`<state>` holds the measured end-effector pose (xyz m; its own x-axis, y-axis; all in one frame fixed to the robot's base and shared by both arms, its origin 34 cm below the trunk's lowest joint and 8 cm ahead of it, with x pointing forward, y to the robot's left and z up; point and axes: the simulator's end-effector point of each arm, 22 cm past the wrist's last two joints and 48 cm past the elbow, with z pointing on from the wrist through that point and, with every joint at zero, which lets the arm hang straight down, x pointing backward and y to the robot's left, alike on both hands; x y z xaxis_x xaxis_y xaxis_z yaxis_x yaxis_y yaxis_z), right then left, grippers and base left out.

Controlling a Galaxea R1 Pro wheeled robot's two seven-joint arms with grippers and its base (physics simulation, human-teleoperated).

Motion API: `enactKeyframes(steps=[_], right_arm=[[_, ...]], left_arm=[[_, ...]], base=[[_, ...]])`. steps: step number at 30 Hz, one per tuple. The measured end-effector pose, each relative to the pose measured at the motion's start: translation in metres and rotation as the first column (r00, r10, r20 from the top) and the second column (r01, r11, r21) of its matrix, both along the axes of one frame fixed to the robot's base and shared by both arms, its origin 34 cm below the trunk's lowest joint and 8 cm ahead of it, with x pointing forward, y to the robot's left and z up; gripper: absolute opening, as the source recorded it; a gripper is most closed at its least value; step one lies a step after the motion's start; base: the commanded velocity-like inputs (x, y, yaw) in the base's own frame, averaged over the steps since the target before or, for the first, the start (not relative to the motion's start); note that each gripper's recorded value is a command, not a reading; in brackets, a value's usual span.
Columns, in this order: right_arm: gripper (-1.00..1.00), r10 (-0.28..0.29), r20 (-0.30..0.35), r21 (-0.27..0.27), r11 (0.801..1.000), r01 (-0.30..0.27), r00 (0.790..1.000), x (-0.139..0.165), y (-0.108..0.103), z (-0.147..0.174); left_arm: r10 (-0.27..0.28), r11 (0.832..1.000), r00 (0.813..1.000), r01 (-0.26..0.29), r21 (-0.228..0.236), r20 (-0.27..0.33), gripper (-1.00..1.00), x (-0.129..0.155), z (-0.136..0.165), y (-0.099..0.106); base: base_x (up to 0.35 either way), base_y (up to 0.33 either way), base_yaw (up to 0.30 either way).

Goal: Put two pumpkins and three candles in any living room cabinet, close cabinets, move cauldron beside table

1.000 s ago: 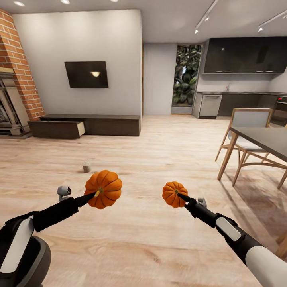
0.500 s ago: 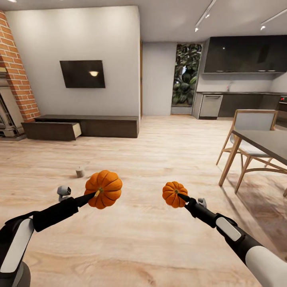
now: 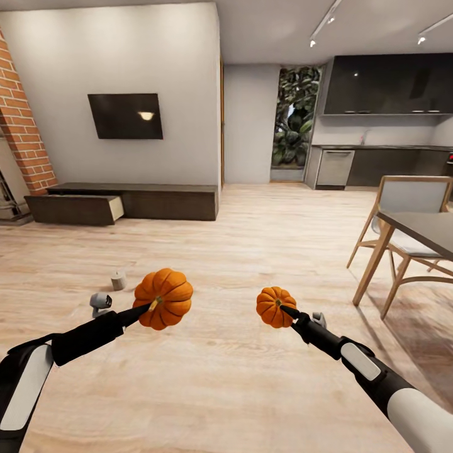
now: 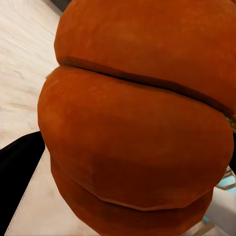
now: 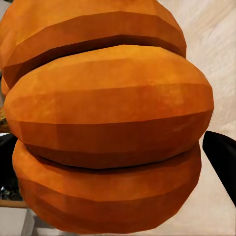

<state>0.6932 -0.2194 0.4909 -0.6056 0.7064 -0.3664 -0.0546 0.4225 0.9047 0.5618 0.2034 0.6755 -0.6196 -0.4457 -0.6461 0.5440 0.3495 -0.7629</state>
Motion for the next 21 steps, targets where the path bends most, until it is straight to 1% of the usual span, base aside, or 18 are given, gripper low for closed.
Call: enactKeyframes(steps=[21], right_arm=[[-1.00, 0.001, -0.001, -0.003, 1.000, -0.001, 1.000, -0.0001, 0.0000, -0.0005]], left_arm=[[0.001, 1.000, 1.000, -0.001, -0.001, -0.003, -1.00, 0.0004, -0.0010, -0.0002]], base=[[0.318, 0.000, 0.000]])
